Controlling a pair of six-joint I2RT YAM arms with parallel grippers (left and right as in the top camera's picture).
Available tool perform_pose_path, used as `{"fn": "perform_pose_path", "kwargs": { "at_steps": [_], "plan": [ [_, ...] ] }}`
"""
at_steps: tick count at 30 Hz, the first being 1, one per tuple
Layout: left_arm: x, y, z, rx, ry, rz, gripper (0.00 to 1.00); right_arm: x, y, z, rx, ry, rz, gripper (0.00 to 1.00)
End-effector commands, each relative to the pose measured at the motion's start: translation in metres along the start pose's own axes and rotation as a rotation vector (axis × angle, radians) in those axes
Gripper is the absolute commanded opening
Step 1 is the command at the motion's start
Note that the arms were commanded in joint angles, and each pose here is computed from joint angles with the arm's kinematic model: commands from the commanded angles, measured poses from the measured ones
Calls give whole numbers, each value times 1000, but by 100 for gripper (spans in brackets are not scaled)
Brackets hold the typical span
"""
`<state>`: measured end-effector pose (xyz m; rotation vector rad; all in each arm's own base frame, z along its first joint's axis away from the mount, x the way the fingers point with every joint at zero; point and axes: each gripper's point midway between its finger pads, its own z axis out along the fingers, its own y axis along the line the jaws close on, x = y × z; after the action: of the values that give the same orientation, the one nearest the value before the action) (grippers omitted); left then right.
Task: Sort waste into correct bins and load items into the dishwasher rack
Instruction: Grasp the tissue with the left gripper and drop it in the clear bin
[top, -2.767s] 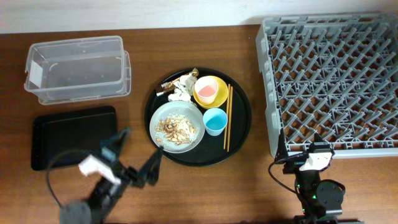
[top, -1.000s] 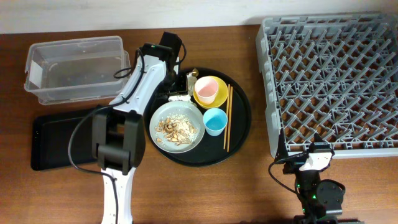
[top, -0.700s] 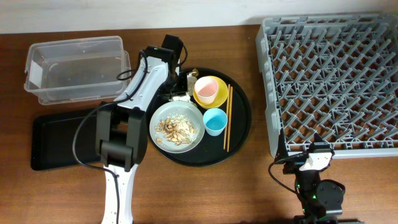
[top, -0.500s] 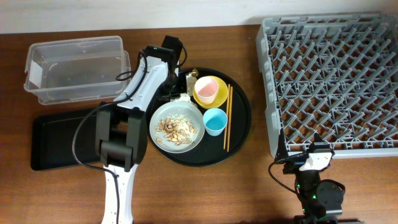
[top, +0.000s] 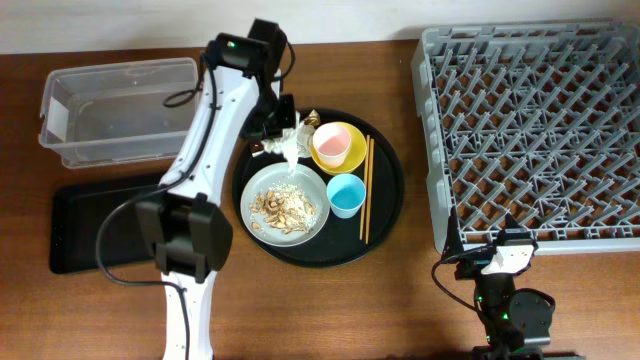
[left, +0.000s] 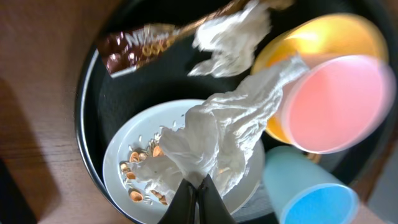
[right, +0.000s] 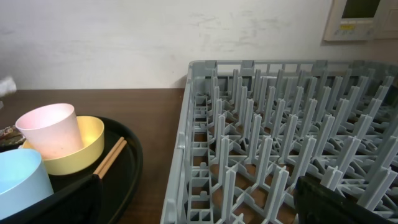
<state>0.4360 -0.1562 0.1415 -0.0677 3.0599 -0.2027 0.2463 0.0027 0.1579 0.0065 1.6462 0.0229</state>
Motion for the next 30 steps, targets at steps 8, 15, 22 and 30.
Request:
{"fn": "perform_pose_path", "kwargs": {
  "at_steps": [8,15,22,30],
  "plan": [
    [-57,75,-89,67,-301,-212,1,3,-1,0,3,5,1,98],
    [-120,195,-128,50,-588,-493,1,3,-1,0,3,5,0,98],
    [-114,296,-134,-88,-643,-663,40,3,-1,0,3,5,1,99],
    [-113,296,-118,-4,-589,-667,99,3,-1,0,3,5,0,98]
  ]
}}
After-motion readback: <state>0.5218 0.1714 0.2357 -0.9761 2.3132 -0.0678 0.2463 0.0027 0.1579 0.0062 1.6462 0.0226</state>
